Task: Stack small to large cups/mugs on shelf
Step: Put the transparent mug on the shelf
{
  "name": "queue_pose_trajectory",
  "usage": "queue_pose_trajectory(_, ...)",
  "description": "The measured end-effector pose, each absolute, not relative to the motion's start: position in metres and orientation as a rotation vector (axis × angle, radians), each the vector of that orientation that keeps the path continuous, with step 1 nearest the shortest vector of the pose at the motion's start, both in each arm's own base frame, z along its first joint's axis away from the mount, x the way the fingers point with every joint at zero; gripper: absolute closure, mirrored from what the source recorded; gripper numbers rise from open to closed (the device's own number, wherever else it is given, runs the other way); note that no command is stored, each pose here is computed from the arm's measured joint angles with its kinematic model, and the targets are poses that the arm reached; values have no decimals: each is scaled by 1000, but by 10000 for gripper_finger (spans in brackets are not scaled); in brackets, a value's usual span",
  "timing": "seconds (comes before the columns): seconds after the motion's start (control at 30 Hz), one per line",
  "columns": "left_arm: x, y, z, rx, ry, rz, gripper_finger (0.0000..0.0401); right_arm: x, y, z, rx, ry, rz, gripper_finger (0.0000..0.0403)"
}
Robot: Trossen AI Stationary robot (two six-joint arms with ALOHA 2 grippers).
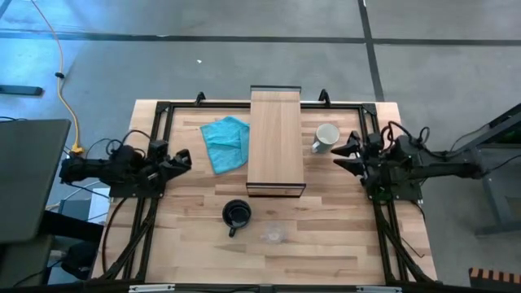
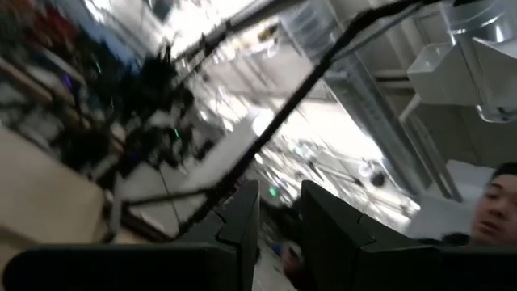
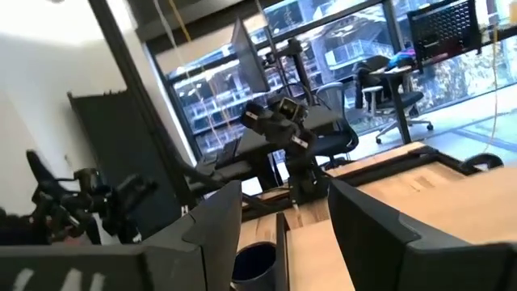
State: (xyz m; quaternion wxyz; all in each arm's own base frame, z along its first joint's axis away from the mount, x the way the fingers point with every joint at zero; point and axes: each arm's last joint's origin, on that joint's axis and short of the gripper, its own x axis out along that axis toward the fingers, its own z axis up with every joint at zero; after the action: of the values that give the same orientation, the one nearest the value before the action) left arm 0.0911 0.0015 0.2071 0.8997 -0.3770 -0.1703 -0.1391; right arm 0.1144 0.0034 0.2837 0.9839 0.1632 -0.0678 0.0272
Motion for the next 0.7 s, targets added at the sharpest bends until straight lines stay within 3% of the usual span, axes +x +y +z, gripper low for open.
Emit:
queue_pose_trajectory(0.3, 100, 0, 208, -805, -280, -343, 318, 142, 5, 308, 287, 3, 56, 224)
queue_pose_trajectory(0.7, 137, -1, 267, -641, -160, -422, 318, 164, 6, 313, 378, 164, 52, 224)
